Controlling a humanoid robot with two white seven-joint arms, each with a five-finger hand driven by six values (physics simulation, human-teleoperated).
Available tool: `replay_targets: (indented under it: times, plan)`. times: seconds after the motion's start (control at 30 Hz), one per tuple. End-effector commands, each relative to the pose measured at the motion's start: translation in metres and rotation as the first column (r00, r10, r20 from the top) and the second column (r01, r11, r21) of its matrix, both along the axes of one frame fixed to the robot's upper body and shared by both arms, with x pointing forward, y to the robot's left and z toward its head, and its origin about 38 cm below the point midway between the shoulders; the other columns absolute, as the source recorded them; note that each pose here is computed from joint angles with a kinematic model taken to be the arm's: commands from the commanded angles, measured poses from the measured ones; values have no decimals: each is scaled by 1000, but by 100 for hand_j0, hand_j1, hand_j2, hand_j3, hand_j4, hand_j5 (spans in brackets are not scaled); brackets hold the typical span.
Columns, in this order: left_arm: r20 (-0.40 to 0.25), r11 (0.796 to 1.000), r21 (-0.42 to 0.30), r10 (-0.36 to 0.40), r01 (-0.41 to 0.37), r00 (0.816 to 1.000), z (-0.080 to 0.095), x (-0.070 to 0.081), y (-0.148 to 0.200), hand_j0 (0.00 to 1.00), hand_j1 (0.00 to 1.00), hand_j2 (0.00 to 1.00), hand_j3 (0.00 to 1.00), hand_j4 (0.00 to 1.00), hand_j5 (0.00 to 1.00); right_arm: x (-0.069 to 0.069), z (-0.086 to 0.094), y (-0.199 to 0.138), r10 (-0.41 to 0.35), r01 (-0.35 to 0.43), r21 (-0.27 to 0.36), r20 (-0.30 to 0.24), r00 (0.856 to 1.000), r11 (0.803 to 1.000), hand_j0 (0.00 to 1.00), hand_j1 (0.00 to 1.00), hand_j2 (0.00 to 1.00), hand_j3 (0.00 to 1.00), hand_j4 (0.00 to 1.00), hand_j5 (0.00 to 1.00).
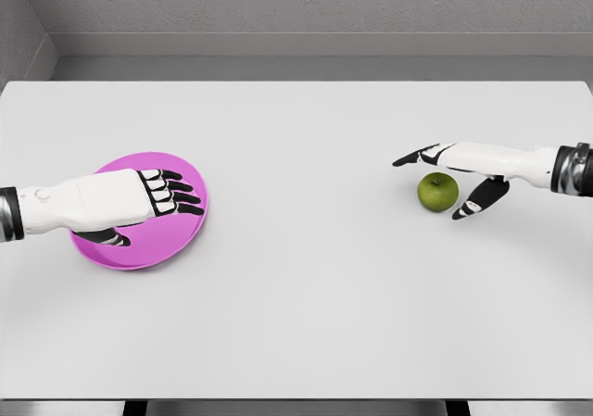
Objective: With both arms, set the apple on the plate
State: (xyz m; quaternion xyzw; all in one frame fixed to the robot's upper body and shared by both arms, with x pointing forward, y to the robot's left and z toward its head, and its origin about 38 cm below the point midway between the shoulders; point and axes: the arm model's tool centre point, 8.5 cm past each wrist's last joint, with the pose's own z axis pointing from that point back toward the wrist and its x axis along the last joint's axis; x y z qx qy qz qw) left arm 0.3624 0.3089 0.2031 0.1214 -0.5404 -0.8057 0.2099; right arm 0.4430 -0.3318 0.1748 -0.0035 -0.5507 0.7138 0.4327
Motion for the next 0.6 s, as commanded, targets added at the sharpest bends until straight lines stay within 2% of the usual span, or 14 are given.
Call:
replay_targets:
  times: [0.0,0.2,0.3,0.57]
  plan:
    - [-1,1000,-5,3,-3,1000,1,0,0,100,100,100,100,100,100,2,-3,-4,-17,17,3,-10,1000,1000,100,100,100,100,100,100]
    - [-1,1000,-5,3,-3,1000,1,0,0,100,100,100,100,100,100,4,-11,-4,-32,32,8,-24,999,999,100,100,100,100,100,100]
    - [-1,1000,-5,3,-3,1000,1,0,0,100,100,100,100,100,100,7,-19,-4,-38,38,-21,-29,999,999,100,100,100,100,100,100]
    - [-3,1000,-5,3,-3,1000,0,0,0,100,100,100,100,100,100,8,-22,-12,-57,56,-29,-35,998,998,100,100,100,100,100,100]
